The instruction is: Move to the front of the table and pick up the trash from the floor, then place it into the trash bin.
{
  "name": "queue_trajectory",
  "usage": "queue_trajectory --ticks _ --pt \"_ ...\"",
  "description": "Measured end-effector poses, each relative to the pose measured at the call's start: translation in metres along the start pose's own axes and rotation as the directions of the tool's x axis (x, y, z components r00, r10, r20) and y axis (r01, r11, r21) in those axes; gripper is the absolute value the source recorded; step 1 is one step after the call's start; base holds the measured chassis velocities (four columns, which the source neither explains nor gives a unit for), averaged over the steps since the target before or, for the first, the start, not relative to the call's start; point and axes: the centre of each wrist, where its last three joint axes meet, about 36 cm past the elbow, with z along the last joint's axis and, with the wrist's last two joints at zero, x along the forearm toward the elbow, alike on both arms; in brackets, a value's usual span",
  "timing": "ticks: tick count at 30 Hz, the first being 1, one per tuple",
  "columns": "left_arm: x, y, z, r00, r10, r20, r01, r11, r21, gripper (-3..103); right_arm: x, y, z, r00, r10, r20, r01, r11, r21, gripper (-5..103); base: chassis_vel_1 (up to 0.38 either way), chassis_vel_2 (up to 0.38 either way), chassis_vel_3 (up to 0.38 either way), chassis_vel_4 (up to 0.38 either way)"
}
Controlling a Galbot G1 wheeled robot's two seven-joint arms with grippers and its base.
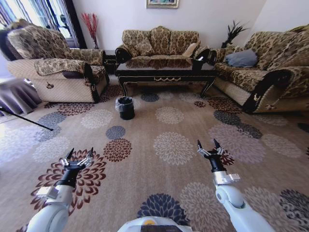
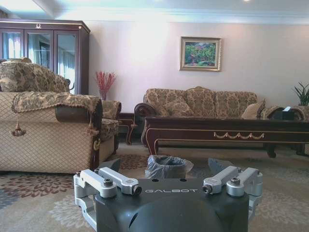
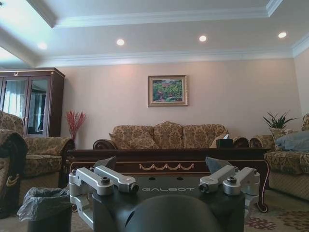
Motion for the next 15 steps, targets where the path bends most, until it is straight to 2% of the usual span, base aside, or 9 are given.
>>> queue_trajectory --ticks 15 --pt "0.0 0.0076 0.0038 0.999 0.045 0.006 -0.045 0.999 -0.01 100 0.001 -0.0006 0.0016 1.0 0.002 -0.002 -0.002 1.0 0.001 100 0.0 0.0 0.0 0.0"
